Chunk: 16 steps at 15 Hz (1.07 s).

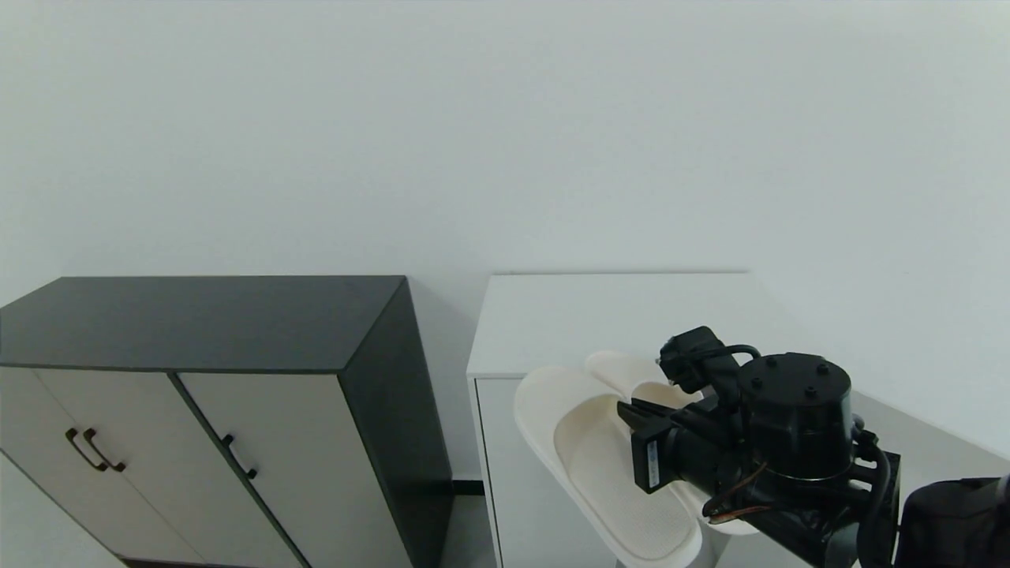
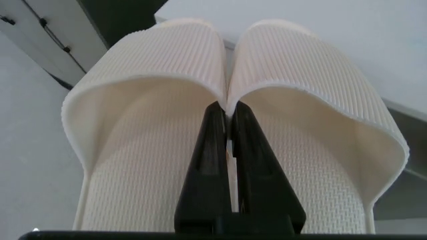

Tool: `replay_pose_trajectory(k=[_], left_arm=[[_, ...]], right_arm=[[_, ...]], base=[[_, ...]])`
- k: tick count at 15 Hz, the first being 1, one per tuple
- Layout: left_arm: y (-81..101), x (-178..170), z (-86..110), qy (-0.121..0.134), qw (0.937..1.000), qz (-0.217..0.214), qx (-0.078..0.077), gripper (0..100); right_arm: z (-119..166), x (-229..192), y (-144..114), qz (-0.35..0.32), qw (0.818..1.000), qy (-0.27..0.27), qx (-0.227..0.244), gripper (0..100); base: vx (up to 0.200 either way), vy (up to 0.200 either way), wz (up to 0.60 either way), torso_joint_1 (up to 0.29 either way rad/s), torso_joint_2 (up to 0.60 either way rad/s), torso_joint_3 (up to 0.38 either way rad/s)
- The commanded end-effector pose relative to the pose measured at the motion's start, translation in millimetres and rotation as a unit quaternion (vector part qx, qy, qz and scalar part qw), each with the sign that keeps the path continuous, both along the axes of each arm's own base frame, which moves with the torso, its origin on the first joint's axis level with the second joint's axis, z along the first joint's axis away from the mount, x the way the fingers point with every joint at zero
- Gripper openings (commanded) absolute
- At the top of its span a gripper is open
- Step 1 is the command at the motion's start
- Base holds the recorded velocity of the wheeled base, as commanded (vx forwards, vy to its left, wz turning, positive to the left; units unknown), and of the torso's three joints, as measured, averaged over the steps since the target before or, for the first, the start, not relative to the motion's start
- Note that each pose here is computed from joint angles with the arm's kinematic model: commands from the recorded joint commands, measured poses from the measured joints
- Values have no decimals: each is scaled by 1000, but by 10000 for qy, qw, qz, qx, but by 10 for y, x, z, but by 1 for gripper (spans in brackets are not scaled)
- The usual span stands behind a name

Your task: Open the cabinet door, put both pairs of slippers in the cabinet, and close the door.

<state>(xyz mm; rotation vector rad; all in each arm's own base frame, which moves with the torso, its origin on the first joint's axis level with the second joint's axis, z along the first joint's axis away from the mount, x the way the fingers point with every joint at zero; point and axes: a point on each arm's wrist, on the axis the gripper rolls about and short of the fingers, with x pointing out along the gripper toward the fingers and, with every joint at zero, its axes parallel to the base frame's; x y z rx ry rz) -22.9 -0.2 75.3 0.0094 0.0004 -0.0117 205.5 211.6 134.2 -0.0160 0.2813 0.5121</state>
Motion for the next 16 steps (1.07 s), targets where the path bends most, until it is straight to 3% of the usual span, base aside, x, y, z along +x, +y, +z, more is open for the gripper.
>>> replay_pose_trajectory(k=[1, 9, 16], left_arm=[[0, 1, 0, 6, 10000, -3, -1, 0], [0, 1, 0, 5, 10000, -3, 7, 0], [0, 1, 0, 5, 10000, -3, 7, 0]], right_arm=[[-22, 8, 10, -16, 10000, 14, -36, 0], [-64, 28, 31, -16, 10000, 14, -36, 0], [-80, 28, 37, -9, 10000, 29, -52, 0]], base=[[0, 0, 0, 0, 0, 0], [0, 0, 0, 0, 0, 0], [0, -200, 0, 5, 4, 0]])
